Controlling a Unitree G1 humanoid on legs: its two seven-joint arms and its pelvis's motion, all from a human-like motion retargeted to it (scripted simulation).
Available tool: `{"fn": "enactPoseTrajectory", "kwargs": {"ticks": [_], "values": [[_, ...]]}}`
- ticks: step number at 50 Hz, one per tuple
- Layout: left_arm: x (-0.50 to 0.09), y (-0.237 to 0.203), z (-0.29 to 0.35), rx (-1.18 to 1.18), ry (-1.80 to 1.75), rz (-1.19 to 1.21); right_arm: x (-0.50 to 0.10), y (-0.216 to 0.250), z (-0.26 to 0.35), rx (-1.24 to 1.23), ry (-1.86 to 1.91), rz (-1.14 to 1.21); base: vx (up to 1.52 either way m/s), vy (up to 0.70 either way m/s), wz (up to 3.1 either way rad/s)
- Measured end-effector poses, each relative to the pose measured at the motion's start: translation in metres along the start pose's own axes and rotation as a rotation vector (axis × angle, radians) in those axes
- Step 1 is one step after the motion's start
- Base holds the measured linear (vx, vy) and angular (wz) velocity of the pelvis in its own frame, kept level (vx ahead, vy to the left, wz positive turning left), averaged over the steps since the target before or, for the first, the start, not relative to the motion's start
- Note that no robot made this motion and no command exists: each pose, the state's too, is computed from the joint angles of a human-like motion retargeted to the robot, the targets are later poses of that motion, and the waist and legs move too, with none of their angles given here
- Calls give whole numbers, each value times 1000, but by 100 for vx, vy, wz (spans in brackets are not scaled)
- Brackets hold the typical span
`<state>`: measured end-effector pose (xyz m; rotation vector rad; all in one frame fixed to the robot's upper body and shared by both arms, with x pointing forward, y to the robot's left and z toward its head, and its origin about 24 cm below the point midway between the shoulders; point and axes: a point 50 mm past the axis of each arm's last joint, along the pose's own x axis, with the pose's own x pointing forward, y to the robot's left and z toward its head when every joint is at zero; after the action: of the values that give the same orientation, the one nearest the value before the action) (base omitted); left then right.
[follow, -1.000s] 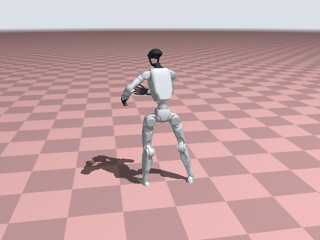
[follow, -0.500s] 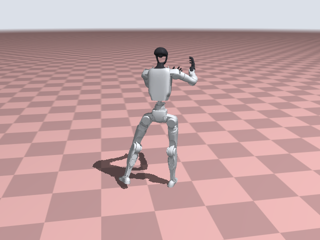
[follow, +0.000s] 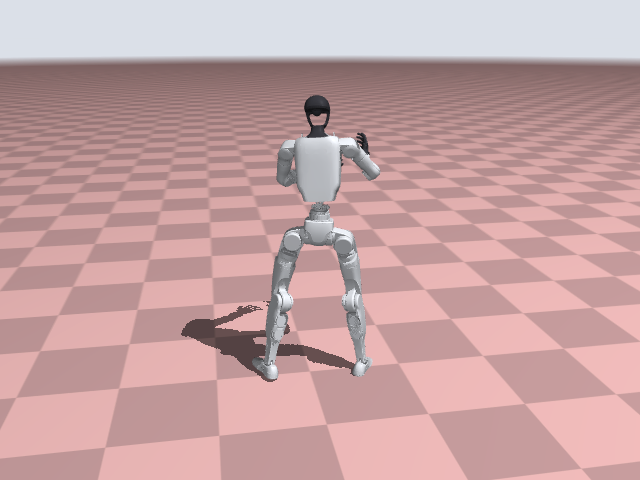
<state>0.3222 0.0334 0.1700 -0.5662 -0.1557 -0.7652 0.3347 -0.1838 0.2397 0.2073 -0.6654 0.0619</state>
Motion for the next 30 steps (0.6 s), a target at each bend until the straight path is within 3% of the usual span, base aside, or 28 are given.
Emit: {"fn": "enactPoseTrajectory", "kwargs": {"ticks": [7,9,11,14,23,30], "values": [[-125,81,-46,-21,218,371,-83,23,-92,111,382,-46,-2,36,90],[-162,98,-39,32,259,463,-99,40,-106,-156,433,85,0,33,99],[-193,112,-23,81,287,534,-111,60,-111,156,498,73,1,30,106],[-228,128,12,189,297,621,-114,92,-110,166,507,221,2,26,104],[-250,132,133,491,220,663,-64,170,-66,315,294,414,4,15,88],[-235,119,177,750,307,597,-42,204,-37,427,206,454,1,1,31]]}}
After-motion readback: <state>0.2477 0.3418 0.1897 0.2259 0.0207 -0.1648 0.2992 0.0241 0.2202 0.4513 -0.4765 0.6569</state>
